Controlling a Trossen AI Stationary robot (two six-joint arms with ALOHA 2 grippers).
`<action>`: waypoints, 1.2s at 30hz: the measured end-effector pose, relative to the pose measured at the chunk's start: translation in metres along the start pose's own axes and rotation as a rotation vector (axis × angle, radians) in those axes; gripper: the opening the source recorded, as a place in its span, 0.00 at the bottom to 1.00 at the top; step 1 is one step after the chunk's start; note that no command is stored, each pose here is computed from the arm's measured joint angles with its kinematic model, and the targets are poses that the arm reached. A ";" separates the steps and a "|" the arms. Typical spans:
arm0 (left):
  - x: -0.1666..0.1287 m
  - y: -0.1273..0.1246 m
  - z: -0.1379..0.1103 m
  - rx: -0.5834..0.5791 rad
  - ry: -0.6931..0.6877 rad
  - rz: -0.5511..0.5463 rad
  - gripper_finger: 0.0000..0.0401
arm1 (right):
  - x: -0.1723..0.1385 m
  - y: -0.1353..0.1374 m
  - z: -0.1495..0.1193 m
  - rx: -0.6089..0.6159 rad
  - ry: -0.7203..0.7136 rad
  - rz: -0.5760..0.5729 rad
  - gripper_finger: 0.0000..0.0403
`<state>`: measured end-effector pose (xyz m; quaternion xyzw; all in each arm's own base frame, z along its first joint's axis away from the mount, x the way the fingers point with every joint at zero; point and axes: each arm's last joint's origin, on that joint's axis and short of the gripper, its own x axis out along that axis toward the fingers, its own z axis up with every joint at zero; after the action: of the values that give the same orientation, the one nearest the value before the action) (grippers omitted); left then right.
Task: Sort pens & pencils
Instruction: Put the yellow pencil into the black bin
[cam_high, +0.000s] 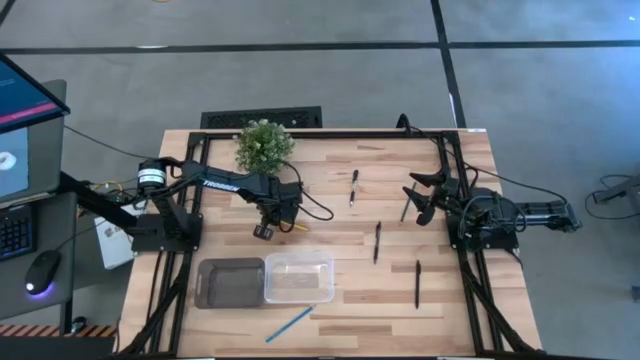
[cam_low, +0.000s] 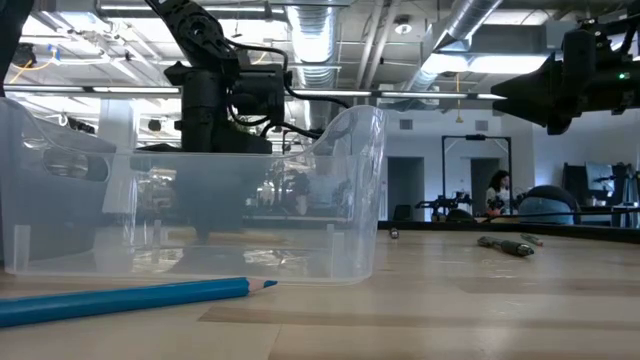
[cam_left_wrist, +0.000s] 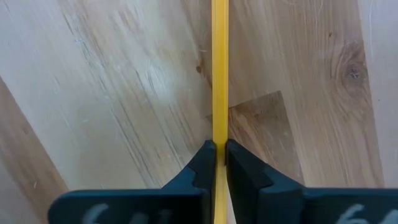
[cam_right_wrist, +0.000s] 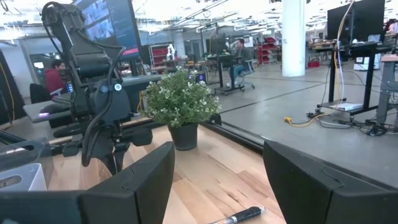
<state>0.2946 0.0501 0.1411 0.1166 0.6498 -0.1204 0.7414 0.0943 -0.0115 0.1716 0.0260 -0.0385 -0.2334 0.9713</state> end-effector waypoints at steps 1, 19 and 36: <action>0.000 0.000 0.000 -0.001 0.005 -0.003 0.02 | 0.000 0.000 0.000 0.000 0.000 0.000 0.66; -0.039 0.003 0.005 -0.041 0.194 -0.008 0.02 | 0.000 0.000 0.000 0.000 0.000 0.000 0.66; -0.149 -0.037 -0.020 -0.207 -0.010 0.121 0.02 | 0.000 0.000 0.000 -0.008 0.000 0.000 0.66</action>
<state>0.2446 0.0263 0.2859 0.0779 0.6468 -0.0080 0.7586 0.0943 -0.0115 0.1716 0.0219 -0.0377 -0.2336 0.9714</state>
